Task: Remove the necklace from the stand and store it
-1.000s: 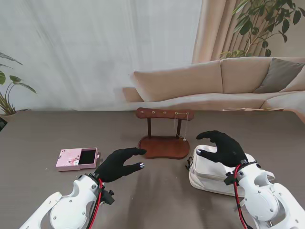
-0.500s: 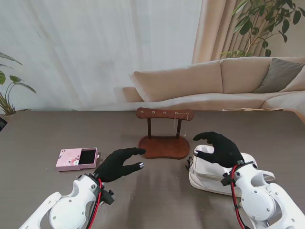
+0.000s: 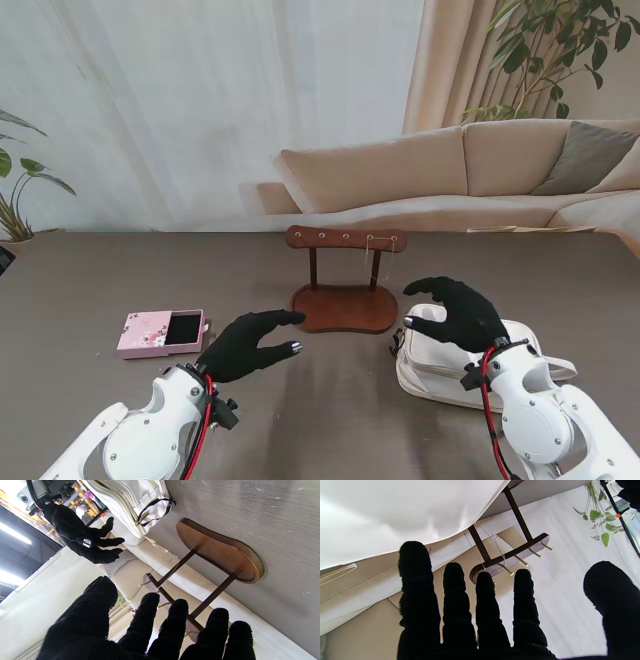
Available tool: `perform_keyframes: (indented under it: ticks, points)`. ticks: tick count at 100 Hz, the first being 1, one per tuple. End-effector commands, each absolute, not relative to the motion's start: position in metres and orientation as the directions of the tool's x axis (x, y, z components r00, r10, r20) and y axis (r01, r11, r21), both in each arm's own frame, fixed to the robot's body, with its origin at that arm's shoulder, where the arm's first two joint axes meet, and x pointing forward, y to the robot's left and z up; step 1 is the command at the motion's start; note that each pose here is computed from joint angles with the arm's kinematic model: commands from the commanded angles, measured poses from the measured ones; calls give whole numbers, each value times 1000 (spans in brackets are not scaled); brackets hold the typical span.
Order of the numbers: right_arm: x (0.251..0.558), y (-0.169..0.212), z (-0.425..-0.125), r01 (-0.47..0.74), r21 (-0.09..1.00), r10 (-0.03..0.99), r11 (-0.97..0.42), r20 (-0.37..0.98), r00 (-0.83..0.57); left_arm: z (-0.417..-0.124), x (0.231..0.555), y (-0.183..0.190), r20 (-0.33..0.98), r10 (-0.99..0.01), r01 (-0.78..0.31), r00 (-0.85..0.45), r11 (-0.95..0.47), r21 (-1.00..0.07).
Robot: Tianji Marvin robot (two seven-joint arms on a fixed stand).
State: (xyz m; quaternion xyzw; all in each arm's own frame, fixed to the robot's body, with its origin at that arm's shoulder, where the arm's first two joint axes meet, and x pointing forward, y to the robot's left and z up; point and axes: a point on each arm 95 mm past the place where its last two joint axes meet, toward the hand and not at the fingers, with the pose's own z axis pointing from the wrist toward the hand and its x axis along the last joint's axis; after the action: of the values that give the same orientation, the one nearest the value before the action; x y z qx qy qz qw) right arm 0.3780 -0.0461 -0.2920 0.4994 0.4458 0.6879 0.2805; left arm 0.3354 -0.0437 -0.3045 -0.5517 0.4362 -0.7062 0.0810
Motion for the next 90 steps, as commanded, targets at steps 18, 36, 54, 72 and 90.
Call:
perform_keyframes:
  ticks: [18,36,54,72,90]
  points:
    - [385,-25,-288,23,869,829,-495,480,-287,-305,332,-44,710,-596,-377,-375,-601,-705]
    - [400,-13,-278,-13,877,857,-480,466,-219,-305,332,-44,711,-594,-378,-376,-602,-703]
    - [417,-5,-266,-6,889,881,-458,454,-131,-305,332,-44,712,-593,-381,-377,-601,-703]
    - [428,7,-263,15,851,851,-525,526,2,-305,332,-45,715,-590,-388,-376,-600,-699]
    - [432,24,-269,15,788,783,-615,609,126,-304,332,-46,717,-586,-396,-377,-598,-697]
